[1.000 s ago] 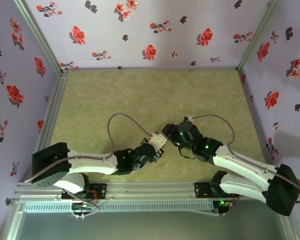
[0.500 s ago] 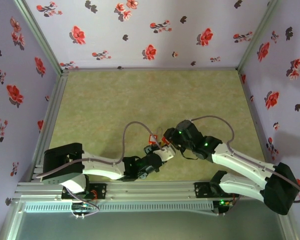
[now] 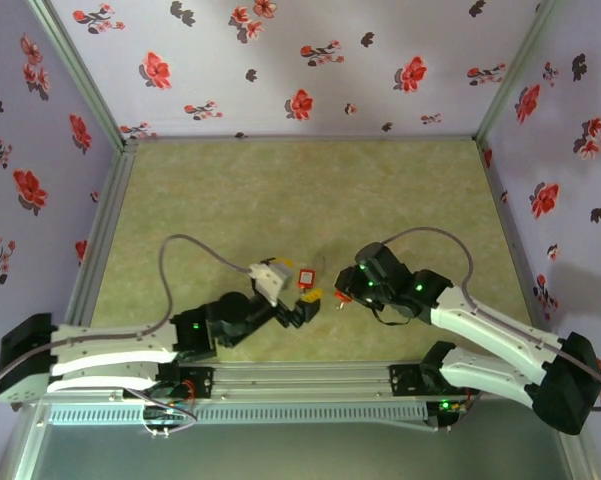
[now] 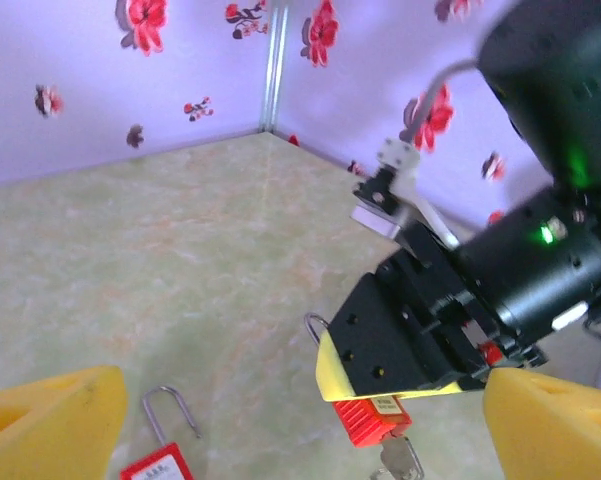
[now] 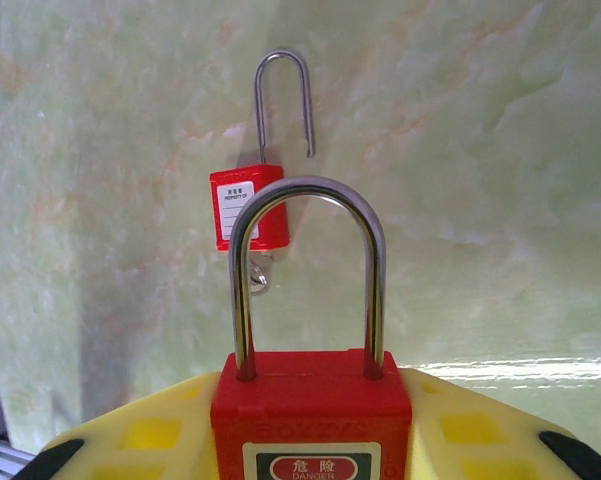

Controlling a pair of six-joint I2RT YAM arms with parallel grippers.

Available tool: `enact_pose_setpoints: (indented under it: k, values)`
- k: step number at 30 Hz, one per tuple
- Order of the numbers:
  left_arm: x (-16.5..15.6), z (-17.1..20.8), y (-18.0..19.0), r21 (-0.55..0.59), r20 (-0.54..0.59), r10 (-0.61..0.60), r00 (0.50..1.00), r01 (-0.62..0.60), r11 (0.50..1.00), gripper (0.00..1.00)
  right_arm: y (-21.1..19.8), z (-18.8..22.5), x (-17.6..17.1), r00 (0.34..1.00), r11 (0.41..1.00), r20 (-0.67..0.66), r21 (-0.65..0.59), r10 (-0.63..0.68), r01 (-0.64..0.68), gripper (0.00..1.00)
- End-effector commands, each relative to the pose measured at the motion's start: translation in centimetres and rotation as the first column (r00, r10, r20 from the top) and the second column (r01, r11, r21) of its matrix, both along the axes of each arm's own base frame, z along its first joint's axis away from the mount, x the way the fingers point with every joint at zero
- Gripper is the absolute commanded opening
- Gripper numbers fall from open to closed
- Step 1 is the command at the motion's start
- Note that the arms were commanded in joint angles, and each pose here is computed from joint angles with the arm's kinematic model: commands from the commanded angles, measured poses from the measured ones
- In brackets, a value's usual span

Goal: Unlock with the key

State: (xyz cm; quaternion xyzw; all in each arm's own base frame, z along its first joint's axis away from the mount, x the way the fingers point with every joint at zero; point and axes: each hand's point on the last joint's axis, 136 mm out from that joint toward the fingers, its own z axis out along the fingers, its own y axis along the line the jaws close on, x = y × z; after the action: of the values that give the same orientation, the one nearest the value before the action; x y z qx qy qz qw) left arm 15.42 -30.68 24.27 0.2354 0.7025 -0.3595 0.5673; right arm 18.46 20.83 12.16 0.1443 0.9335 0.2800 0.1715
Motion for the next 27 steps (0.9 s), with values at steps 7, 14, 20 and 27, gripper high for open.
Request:
enact_pose_setpoints:
  k: [7, 14, 20, 27]
  values:
    - [3.2, -1.9, 2.3, -0.133, -0.515, -0.005, 0.857, -0.074, 0.988, 0.94, 1.4, 4.3, -0.4, 0.933, 0.95, 0.198, -0.155, 0.299, -0.271, 0.0]
    - [5.1, -2.7, -1.0, -0.111, -0.646, -0.026, 0.763, -0.06, 0.992, 0.9, 2.9, 4.4, -1.6, 0.84, 0.856, 0.238, -0.317, 0.488, -0.407, 0.0]
    - [5.3, -3.2, -2.4, -0.157, -0.693, -0.067, 0.718, -0.059, 0.986, 0.82, 4.1, 4.1, -2.1, 0.792, 0.823, 0.265, -0.333, 0.551, -0.461, 0.0]
    - [5.0, -4.5, -3.9, -0.177, -0.732, -0.115, 0.671, -0.024, 0.984, 0.71, 5.8, 4.9, -3.2, 0.712, 0.772, 0.307, -0.332, 0.632, -0.542, 0.0]
